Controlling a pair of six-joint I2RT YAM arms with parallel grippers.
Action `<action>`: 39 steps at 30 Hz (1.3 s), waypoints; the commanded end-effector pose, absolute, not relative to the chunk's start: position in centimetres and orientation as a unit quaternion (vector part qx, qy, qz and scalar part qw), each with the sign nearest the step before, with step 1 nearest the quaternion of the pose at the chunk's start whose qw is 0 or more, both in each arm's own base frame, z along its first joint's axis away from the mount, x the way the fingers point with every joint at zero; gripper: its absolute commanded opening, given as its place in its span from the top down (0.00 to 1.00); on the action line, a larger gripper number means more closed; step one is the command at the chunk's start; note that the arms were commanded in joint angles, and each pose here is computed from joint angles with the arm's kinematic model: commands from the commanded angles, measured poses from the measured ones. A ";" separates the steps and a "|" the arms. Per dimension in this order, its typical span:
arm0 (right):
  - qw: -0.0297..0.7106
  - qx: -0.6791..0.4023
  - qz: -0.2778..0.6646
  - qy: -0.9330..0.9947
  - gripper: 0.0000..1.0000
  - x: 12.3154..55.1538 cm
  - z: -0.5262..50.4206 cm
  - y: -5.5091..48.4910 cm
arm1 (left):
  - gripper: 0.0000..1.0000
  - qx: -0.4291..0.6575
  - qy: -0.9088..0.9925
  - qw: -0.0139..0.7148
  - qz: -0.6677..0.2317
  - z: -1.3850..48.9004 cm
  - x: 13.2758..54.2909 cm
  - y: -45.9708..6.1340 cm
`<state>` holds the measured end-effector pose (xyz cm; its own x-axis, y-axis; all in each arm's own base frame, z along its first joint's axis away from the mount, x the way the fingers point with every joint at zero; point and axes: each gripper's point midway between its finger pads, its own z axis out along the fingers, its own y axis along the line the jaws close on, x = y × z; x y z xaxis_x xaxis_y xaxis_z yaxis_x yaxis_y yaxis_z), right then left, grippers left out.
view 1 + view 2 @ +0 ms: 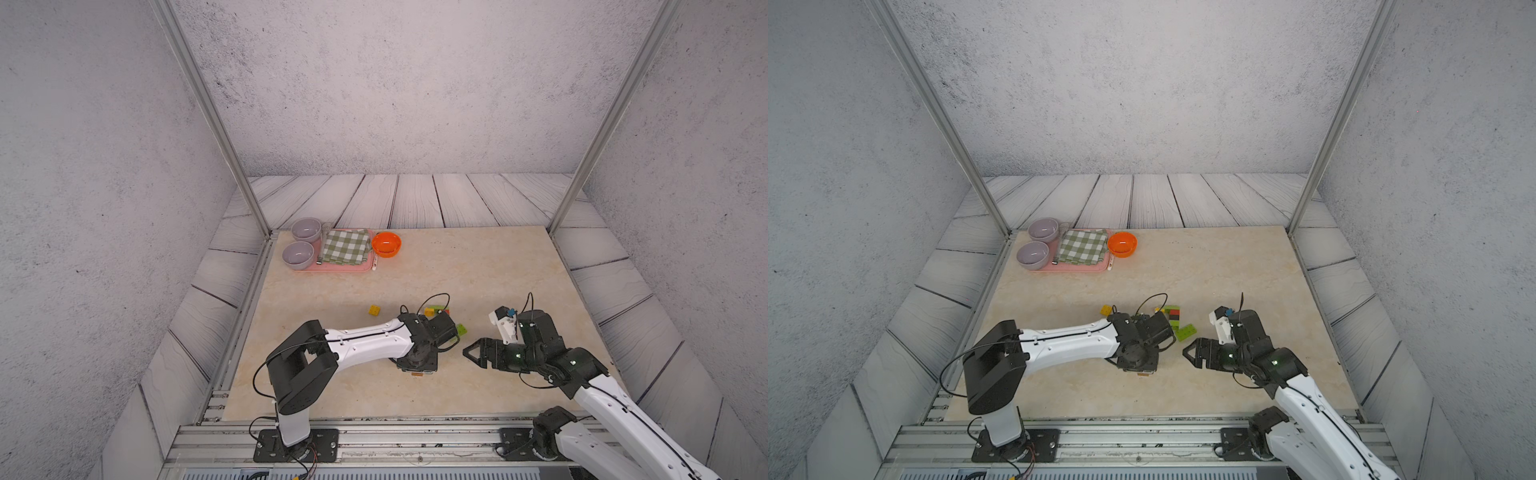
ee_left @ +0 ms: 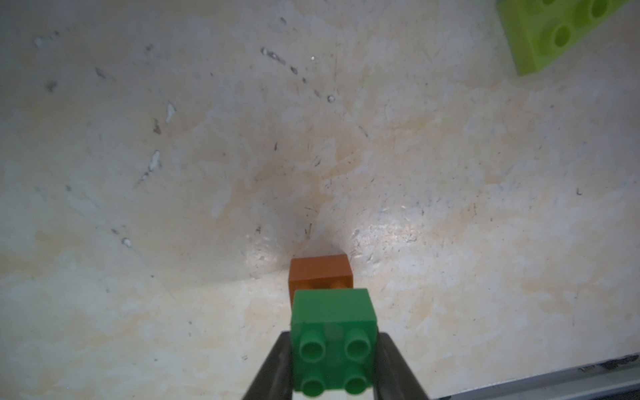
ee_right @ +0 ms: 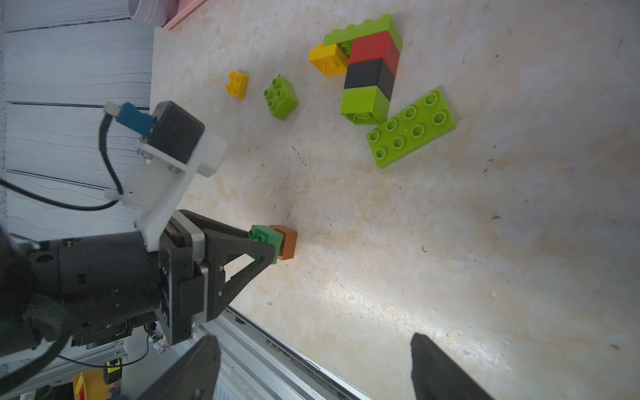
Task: Assemble the letter r with lego
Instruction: Assemble the lego brick with the lego brick.
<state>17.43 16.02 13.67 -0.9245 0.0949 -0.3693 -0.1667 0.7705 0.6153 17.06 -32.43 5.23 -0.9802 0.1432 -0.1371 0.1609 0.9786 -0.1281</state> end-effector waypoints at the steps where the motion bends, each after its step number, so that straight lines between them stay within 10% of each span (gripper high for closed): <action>1: 0.193 -0.013 0.331 0.924 0.11 17.6 13.8 15.8 | 1.00 0.088 0.992 0.065 -0.063 5.2 17.1 -32.5; 39: 0.178 -0.010 0.343 0.922 0.11 17.8 13.4 16.4 | 1.00 0.098 0.992 0.056 -0.048 3.5 16.3 -30.8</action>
